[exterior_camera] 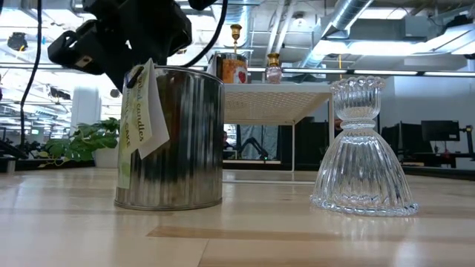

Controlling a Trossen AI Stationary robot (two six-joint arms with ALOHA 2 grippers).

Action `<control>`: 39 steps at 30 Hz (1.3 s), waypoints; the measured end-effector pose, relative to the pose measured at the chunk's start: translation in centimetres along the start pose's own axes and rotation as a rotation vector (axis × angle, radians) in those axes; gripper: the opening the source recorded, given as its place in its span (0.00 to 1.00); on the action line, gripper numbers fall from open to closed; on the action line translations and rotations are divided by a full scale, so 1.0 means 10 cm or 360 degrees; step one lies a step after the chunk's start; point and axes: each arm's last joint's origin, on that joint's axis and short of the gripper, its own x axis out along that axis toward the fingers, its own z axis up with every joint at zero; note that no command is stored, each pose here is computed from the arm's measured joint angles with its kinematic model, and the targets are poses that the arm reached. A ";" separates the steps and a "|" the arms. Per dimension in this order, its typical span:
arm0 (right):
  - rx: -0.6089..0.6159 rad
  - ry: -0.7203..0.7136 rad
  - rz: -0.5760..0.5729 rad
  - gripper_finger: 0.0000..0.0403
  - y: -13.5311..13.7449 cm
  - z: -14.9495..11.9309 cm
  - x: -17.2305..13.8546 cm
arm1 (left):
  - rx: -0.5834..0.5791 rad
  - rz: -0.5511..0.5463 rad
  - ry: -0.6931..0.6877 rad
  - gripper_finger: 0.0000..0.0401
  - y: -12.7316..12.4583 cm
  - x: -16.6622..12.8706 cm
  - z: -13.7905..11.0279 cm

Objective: Pick & Place candle stick holders
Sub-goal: Put the silver scented candle on the shelf

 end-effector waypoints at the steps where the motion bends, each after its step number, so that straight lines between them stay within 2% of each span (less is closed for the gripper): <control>1: -0.0001 0.0001 0.0001 0.32 0.00 0.00 0.00 | 0.0002 0.0000 0.0010 0.28 0.00 0.01 0.00; 7: -0.0025 0.0002 0.0002 0.32 0.00 0.00 0.00 | 0.0023 -0.0010 0.0034 0.27 -0.01 0.04 -0.01; 9: -0.0029 0.0002 0.0002 0.32 0.00 0.00 0.00 | 0.0013 -0.0014 0.0066 0.23 -0.02 0.06 0.01; 14: -0.0029 0.0002 0.0001 0.32 0.00 0.00 0.00 | 0.0019 -0.0024 0.0137 0.04 -0.03 0.09 0.05; 19: -0.0029 0.0001 0.0001 0.32 0.00 0.00 0.00 | 0.0000 -0.0030 0.0059 0.02 0.00 0.02 0.12; 24: -0.0029 0.0002 0.0002 0.32 0.00 0.00 0.00 | -0.0069 -0.0118 -0.0121 0.01 0.02 -0.23 0.20; 30: -0.0029 0.0002 0.0001 0.31 0.00 0.00 0.00 | -0.0203 -0.0257 -0.0219 0.00 0.02 -0.54 0.22; 35: -0.0028 0.0001 0.0002 0.31 0.00 0.00 0.00 | -0.0263 -0.0455 -0.0362 0.00 -0.16 -0.86 0.28; 39: -0.0028 0.0000 0.0000 0.30 0.00 0.00 0.00 | -0.0293 -0.0529 -0.0514 0.00 -0.26 -1.04 0.36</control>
